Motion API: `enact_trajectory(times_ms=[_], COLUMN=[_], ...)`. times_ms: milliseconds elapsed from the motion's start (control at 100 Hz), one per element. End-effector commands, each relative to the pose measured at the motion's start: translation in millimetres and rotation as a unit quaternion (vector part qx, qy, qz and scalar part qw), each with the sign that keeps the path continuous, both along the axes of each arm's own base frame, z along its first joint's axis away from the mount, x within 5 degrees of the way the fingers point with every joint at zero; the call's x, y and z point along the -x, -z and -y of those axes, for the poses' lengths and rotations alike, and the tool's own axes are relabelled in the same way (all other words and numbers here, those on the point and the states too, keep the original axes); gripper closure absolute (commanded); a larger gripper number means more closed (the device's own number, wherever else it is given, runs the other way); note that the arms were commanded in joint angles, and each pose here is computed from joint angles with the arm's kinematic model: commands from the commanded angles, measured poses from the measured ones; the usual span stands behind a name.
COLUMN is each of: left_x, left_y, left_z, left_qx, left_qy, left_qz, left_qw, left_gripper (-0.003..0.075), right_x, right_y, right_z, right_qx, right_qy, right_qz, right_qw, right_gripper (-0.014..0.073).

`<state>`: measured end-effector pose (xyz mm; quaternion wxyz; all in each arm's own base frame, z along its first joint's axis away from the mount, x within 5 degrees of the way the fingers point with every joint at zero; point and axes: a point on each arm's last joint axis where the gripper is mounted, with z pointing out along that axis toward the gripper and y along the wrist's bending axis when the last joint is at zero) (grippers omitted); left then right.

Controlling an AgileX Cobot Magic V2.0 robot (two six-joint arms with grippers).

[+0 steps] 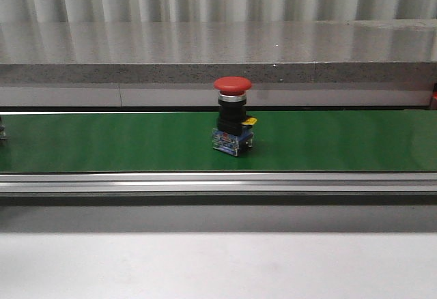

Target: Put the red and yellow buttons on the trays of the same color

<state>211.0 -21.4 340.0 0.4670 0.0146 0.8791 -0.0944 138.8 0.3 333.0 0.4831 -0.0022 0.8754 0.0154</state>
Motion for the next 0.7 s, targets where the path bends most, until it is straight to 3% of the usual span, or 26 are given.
enact_trajectory(times_ms=[0,390,530,690], left_x=[22,105,118,122], left_y=[-17,11,18,18], left_z=[-1,-6,-6,-7], left_qx=[0.007,0.012,0.013,0.013], left_qy=[-0.008,-0.015,-0.015,-0.015], left_qz=[0.082,0.166,0.182,0.188], left_qw=[0.997,0.986,0.983,0.982], left_gripper=[0.0061,0.0087,0.0218,0.0463], right_x=[-2,-2,-2,-2], right_y=[-14,-14,-14,-14], right_z=[0,0,0,0], right_qx=[0.004,0.004,0.004,0.004], right_qy=[-0.001,-0.001,-0.001,-0.001], right_qz=[0.045,0.045,0.045,0.045], right_qw=[0.999,0.999,0.999,0.999], right_gripper=[0.0662,0.0662,0.0662,0.0662])
